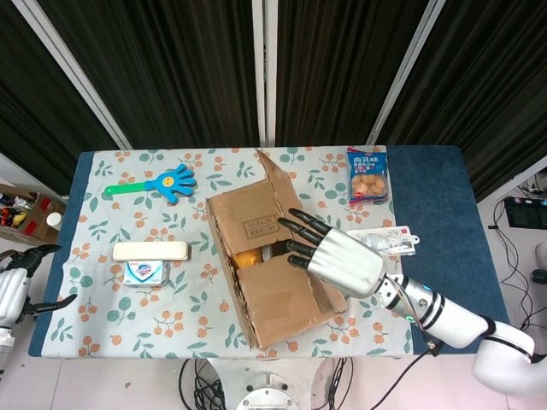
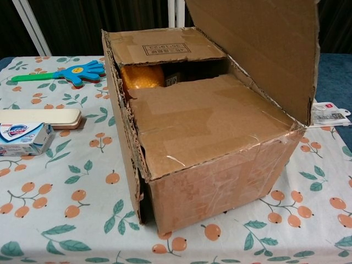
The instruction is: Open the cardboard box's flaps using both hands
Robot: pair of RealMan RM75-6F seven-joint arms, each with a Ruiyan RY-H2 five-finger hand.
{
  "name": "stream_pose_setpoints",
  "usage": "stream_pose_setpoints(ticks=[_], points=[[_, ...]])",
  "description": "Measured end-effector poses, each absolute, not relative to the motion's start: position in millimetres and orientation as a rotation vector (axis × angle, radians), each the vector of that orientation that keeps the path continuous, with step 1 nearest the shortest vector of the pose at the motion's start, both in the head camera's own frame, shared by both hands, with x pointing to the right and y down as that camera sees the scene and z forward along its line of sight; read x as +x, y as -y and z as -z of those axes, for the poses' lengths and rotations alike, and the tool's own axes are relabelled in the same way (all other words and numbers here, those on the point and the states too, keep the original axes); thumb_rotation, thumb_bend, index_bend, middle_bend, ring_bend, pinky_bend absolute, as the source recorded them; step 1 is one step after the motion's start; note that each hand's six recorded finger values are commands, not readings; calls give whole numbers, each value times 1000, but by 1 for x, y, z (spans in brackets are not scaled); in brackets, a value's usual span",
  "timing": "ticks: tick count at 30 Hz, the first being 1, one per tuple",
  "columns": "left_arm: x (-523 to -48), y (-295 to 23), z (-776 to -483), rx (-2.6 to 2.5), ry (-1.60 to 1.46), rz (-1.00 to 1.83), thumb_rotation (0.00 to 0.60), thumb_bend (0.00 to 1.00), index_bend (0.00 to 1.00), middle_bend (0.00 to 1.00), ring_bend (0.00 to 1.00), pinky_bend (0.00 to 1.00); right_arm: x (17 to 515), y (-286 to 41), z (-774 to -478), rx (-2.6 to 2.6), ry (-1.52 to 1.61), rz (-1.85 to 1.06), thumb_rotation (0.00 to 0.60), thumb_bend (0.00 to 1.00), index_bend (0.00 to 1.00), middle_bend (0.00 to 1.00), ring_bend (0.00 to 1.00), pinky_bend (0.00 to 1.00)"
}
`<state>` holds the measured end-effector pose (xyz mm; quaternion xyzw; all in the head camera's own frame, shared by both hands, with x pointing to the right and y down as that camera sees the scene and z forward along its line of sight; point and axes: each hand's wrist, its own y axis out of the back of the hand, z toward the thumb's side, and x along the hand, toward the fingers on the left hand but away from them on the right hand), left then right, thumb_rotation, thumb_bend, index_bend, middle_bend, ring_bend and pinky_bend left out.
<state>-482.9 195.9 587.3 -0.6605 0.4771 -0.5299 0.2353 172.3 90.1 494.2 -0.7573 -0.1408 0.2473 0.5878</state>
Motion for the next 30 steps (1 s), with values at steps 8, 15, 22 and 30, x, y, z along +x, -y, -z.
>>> stream_pose_setpoints(ticks=[8, 15, 22, 30], points=[[-467, -192, -589, -1834, -1261, 1457, 541, 0, 194, 179, 134, 164, 228, -90, -479, -1765, 428, -627, 600, 1000, 476, 351, 0, 0], [-453, -187, -586, -1843, -1234, 1447, 541, 0, 194, 179, 134, 165, 286, -87, -480, -1771, 507, -734, 600, 1000, 477, 366, 0, 0], [-448, -187, -585, -1846, -1227, 1439, 540, 0, 194, 179, 134, 164, 336, -89, -496, -1815, 595, -854, 600, 1000, 444, 334, 0, 0], [-451, -189, -582, -1839, -1251, 1420, 541, 0, 194, 179, 134, 165, 312, -91, -504, -1815, 608, -814, 600, 675, 20, 44, 0, 0]])
